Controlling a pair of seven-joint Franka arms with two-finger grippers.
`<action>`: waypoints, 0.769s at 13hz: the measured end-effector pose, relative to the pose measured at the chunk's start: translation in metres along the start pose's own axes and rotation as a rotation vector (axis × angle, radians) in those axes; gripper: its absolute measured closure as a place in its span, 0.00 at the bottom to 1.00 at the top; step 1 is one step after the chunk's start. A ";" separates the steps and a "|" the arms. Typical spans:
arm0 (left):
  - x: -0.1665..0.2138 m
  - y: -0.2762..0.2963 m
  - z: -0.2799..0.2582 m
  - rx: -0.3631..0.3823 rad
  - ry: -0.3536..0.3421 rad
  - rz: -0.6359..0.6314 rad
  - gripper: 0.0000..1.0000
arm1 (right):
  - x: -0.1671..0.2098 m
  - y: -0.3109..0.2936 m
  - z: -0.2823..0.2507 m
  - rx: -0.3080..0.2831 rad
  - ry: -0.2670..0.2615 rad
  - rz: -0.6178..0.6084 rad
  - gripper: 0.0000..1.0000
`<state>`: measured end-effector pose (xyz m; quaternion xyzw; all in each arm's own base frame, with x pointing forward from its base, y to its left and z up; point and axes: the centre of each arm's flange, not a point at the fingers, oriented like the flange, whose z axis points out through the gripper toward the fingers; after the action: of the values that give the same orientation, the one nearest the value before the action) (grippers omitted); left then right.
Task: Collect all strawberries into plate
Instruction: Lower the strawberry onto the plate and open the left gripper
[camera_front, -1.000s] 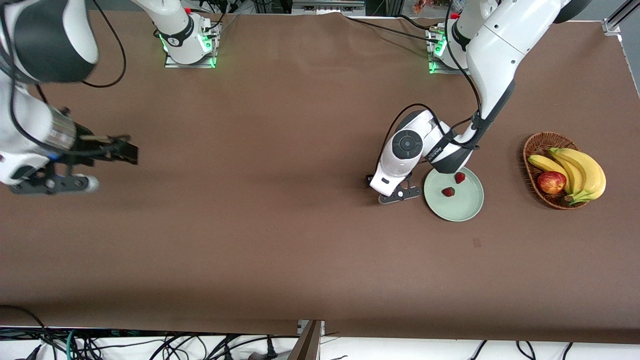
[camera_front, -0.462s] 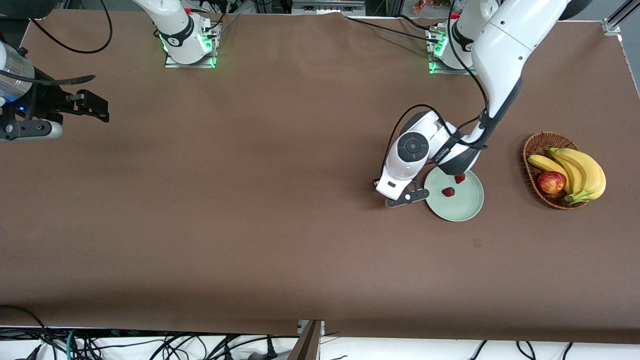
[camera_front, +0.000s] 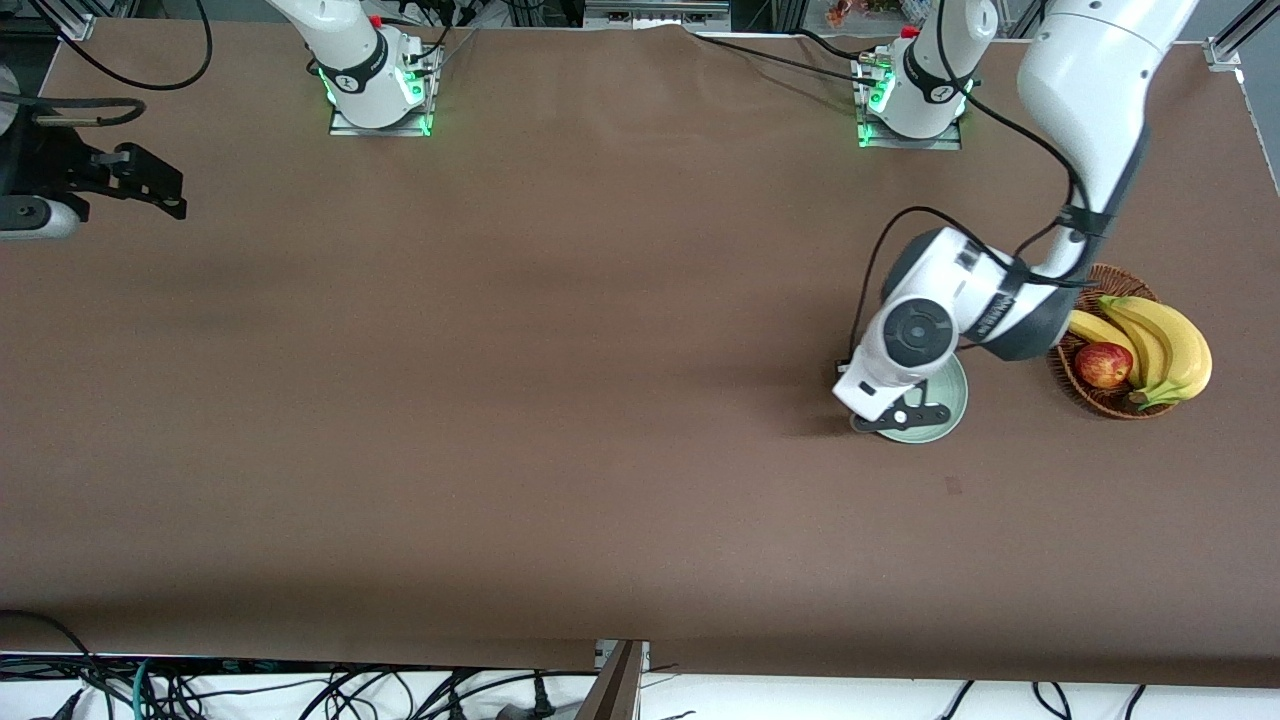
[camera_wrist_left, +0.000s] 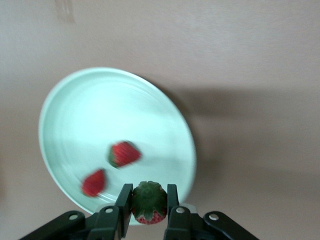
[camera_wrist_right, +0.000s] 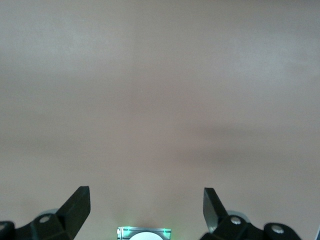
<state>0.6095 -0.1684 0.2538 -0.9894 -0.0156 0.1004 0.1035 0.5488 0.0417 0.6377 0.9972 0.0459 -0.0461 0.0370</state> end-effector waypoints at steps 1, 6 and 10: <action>0.005 -0.016 0.004 -0.009 -0.011 0.037 0.68 | 0.000 -0.004 0.000 -0.003 -0.001 -0.008 0.00; 0.008 -0.021 0.021 -0.043 -0.041 0.081 0.52 | 0.002 -0.003 0.003 -0.003 -0.006 -0.006 0.00; 0.009 -0.022 0.020 -0.043 -0.039 0.080 0.08 | 0.006 -0.002 0.009 -0.002 -0.017 -0.006 0.00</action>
<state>0.6139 -0.1423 0.2372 -0.9891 0.0195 0.1233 0.0777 0.5535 0.0439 0.6285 0.9966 0.0484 -0.0545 0.0384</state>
